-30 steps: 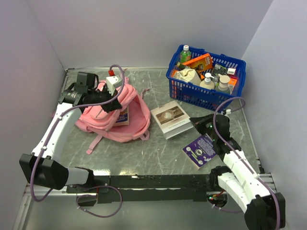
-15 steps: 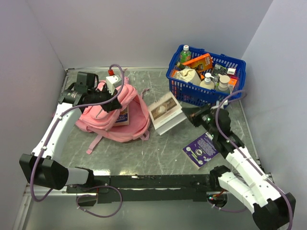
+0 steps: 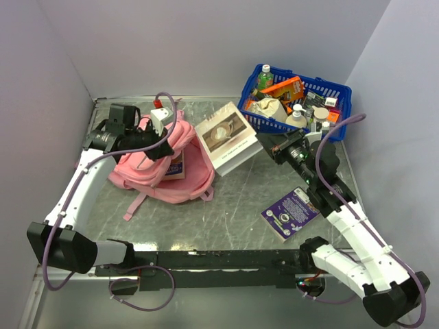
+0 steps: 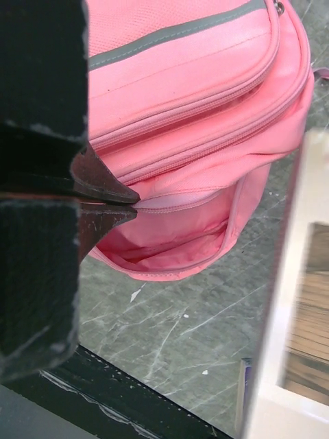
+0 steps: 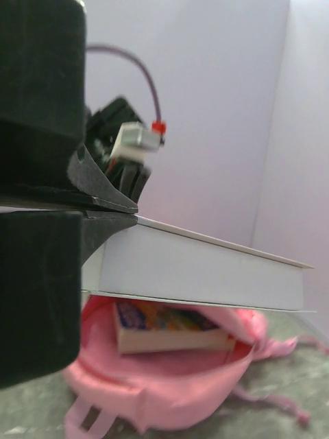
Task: Pack the student bag
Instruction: Place the book in the student bag.
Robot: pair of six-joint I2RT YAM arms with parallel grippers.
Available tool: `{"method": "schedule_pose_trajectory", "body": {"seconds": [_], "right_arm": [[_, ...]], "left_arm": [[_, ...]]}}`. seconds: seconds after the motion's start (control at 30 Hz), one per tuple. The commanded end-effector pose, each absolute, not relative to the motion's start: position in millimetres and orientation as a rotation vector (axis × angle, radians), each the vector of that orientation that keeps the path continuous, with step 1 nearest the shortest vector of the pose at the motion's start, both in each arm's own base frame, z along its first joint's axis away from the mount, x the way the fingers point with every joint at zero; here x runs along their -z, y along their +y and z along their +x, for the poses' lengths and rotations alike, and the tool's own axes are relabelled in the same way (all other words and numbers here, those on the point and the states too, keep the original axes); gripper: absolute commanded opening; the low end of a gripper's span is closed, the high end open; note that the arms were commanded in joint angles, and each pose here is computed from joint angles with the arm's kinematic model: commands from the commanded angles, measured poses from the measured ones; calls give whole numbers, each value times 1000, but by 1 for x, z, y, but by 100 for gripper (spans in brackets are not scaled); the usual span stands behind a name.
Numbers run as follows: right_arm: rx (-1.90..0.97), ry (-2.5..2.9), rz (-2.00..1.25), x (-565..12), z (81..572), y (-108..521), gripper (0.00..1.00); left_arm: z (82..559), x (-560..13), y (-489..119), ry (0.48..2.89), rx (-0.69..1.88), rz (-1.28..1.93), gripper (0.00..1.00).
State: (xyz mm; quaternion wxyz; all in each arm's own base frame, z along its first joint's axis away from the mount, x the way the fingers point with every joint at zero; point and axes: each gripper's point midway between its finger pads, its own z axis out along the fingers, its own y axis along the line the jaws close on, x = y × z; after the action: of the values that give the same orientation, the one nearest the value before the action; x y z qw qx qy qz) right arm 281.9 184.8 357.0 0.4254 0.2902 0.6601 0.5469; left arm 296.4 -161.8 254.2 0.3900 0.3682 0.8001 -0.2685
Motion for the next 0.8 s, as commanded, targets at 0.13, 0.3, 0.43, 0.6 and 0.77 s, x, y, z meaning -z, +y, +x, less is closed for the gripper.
{"method": "schedule_pose_trajectory", "body": {"seconds": [0.13, 0.3, 0.43, 0.6, 0.77], "right_arm": [[-1395, 1634, 739, -349, 269, 182, 0], [-1418, 1687, 742, -333, 269, 196, 0], [-1461, 1682, 715, -337, 272, 209, 0], [-1517, 1685, 703, -335, 280, 230, 0], [-1560, 1717, 689, -331, 293, 260, 0]], "left_arm": [[324, -321, -154, 1860, 534, 772, 1], [323, -340, -154, 1795, 542, 698, 1], [310, -345, -164, 1745, 611, 749, 1], [295, -327, -175, 1781, 710, 853, 1], [292, -325, -175, 1770, 714, 862, 1]]}}
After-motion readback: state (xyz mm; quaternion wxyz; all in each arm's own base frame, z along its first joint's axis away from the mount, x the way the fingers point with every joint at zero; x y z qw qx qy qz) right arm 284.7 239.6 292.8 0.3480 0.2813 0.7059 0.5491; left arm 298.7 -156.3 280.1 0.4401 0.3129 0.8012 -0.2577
